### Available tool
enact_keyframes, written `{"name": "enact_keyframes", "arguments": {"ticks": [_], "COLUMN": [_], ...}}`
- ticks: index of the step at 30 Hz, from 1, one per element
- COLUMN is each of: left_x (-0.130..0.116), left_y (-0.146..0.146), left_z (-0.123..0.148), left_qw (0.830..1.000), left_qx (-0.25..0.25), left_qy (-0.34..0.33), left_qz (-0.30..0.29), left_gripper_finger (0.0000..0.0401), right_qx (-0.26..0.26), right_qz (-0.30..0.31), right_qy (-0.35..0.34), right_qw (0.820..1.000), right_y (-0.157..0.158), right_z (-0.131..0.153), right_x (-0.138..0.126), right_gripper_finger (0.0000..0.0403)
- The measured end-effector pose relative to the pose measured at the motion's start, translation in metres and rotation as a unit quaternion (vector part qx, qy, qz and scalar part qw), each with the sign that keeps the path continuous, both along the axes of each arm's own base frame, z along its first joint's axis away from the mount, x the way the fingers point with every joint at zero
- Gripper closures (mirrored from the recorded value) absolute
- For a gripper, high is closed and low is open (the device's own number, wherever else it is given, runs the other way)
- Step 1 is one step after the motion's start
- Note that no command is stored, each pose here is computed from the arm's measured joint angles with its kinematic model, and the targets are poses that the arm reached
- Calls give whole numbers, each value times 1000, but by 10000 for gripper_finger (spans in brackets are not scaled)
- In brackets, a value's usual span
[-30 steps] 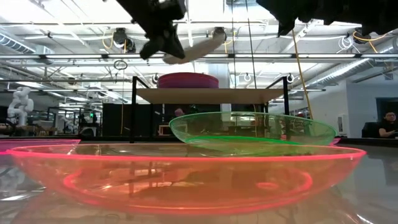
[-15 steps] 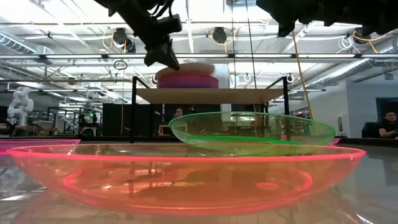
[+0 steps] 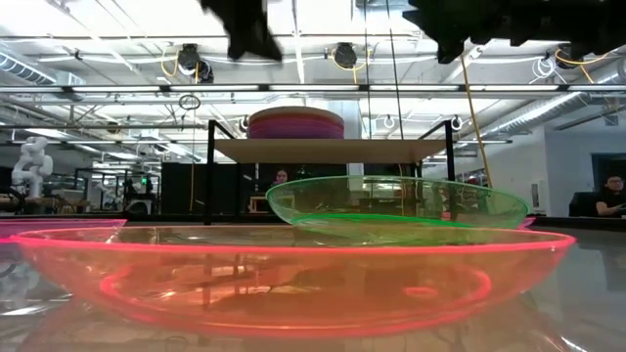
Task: Place and stack plates onto a shelf
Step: Put the green plate on the shelf
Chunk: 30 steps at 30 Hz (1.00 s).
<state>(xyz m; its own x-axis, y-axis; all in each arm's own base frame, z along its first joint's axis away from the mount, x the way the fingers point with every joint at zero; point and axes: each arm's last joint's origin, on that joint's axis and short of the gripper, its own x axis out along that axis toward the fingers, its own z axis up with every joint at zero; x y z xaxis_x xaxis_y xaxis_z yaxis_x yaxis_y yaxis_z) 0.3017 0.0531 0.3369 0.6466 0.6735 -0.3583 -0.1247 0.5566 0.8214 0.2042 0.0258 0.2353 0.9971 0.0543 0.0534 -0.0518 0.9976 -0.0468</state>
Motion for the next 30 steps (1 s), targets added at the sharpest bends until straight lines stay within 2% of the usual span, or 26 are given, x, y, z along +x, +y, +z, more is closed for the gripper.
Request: {"name": "enact_keyframes", "arguments": {"ticks": [2,4,7,10,13,16,18,22,26,30], "left_x": [-8,-19,-45,-69,-83,-87,-86,-83,-88,-89], "left_y": [-24,-47,-76,-99,-121,-146,-164,-180,-177,-165], "left_z": [28,56,85,90,75,46,17,-25,-54,-69], "left_qw": [998,991,963,932,907,881,877,859,850,848], "left_qx": [3,-20,-111,-190,-257,-302,-297,-261,-223,-225], "left_qy": [-49,-119,-214,-228,-232,-245,-255,-333,-370,-389], "left_qz": [-25,-51,-123,-208,-240,-269,-279,-290,-303,-281], "left_gripper_finger": [242,242,242,242,242,242,242,242,242,242], "right_qx": [-9,-11,6,32,38,38,38,62,78,72], "right_qz": [0,-3,-13,-13,-12,-11,-11,13,87,153], "right_qy": [10,19,33,52,62,60,57,52,70,113], "right_qw": [1000,1000,999,998,997,997,998,997,991,979], "right_y": [0,0,-1,-1,-1,-1,-1,1,9,34], "right_z": [-2,-4,-6,-10,-12,-11,-11,-9,-13,-28], "right_x": [0,0,0,0,0,0,0,0,1,4], "right_gripper_finger": [275,275,275,275,275,275,275,275,275,275]}}
